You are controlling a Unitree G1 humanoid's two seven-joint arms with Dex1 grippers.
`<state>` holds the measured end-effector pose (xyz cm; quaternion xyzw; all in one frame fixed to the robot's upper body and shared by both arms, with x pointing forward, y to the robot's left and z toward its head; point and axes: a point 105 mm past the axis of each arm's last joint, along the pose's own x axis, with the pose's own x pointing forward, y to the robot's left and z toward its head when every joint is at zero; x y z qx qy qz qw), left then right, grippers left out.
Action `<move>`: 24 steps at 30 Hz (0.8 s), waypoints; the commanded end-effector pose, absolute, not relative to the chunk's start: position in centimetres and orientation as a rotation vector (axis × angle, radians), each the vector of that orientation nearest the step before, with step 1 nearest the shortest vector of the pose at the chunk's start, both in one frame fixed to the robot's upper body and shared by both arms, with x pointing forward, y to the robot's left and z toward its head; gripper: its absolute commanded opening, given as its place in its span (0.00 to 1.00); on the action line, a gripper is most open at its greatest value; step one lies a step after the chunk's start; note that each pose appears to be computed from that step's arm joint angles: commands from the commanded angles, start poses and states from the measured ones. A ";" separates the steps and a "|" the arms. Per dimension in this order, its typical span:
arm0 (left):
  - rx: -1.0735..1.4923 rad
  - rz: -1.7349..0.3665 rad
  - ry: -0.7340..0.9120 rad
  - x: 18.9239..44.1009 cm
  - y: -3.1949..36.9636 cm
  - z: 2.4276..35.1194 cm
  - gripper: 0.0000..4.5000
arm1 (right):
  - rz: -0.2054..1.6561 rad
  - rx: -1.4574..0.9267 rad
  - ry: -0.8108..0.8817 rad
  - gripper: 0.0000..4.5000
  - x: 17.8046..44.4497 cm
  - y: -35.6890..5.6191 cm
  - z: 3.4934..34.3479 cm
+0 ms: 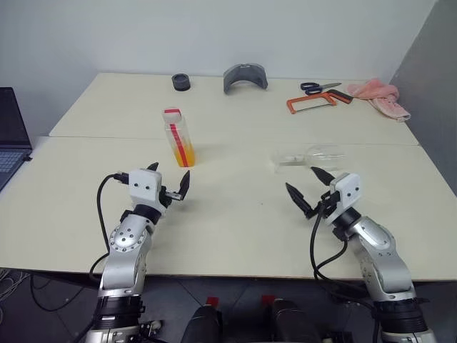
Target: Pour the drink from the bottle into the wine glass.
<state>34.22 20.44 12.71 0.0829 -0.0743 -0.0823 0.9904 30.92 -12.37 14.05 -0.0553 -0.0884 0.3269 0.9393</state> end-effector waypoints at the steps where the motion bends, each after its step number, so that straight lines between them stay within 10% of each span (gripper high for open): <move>1: 0.158 -0.137 -0.175 35.3 20.4 14.1 0.99 | 0.790 -0.116 -0.219 1.00 29.9 -10.6 16.4; 24: 0.132 -0.064 -0.176 40.9 19.7 17.0 0.99 | 0.970 -0.154 -0.194 1.00 29.1 -8.1 18.3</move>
